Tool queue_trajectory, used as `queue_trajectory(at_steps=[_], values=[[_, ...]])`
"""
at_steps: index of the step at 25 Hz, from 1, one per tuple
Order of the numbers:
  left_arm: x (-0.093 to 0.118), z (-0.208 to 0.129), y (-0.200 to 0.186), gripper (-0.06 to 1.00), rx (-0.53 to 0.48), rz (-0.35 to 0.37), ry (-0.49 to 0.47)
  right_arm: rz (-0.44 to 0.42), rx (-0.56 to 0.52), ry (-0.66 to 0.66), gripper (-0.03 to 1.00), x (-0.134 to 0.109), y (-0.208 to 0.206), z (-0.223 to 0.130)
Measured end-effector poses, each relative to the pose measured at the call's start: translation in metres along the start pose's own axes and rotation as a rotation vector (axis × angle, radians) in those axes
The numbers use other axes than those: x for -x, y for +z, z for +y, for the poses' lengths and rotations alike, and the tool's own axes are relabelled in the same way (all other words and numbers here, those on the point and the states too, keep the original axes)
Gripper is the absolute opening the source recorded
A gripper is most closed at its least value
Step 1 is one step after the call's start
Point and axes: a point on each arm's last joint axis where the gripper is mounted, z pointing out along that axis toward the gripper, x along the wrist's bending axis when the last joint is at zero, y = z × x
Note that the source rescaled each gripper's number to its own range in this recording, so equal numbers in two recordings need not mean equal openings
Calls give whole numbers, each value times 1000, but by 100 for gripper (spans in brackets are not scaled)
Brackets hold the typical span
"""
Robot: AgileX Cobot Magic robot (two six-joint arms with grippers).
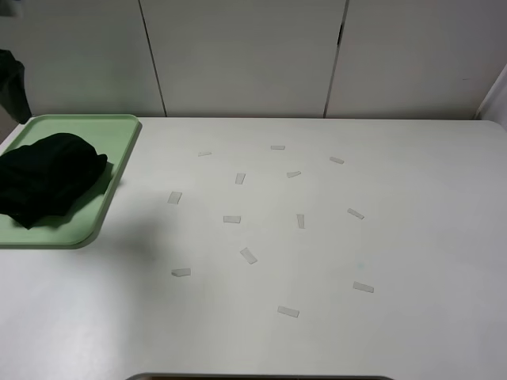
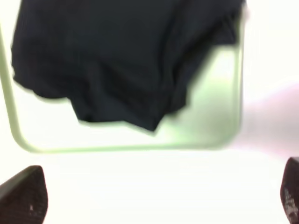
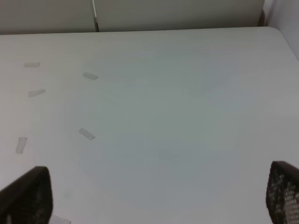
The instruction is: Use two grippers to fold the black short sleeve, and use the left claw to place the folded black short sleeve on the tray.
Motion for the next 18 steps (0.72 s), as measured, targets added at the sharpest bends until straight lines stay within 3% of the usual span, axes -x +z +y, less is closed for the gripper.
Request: queue_trajectory(at_steps=[9, 18], values=[[11, -111, -39, 100, 110, 3, 7, 0, 0, 0, 100, 0, 0, 0], [21, -190, -71, 100, 340, 6, 12, 0, 0, 0, 100, 0, 0, 0]])
